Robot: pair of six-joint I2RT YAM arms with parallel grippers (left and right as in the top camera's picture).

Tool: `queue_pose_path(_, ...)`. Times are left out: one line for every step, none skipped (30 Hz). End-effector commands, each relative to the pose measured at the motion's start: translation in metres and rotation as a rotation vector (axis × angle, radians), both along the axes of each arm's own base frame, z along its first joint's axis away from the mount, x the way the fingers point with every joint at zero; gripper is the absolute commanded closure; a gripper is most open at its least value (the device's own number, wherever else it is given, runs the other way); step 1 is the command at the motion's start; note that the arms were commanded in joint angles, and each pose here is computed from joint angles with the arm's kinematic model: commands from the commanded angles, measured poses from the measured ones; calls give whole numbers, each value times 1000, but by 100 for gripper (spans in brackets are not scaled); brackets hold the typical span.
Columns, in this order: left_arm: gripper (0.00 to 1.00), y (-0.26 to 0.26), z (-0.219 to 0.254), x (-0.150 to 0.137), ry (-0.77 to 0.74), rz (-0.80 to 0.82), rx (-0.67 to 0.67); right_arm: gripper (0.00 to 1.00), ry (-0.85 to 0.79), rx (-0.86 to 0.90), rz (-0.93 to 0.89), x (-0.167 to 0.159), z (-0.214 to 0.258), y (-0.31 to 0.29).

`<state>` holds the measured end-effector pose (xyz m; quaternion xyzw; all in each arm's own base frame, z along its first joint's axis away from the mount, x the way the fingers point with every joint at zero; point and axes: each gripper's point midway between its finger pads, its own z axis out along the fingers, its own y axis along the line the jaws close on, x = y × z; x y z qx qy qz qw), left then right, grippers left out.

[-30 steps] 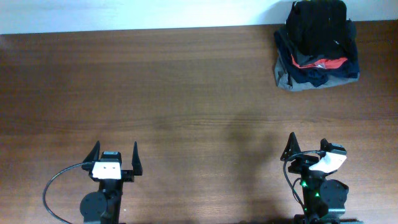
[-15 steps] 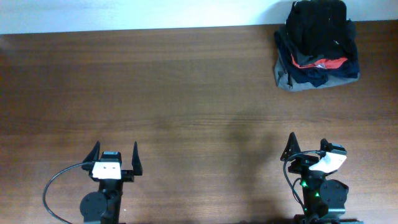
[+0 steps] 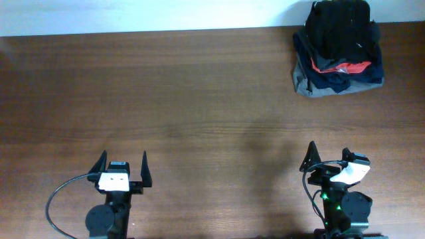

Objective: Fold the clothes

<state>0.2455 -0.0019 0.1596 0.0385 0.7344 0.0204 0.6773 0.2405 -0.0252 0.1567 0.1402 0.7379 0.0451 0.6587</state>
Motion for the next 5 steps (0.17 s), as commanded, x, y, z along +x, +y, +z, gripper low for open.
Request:
queue_pose_path(1,3,-2,0,0,14,18,1,-4,8,0,0,-2,0)
queue_pose_path(1,3,-2,0,0,14,18,1,-4,8,0,0,-2,0)
queue_pose_path(1,3,-2,0,0,14,18,1,-4,9,0,0,-2,0)
queue_pose_path(1,3,-2,0,0,14,18,1,-4,8,0,0,-2,0)
queue_pose_path(1,3,-2,0,0,14,18,1,-4,8,0,0,-2,0)
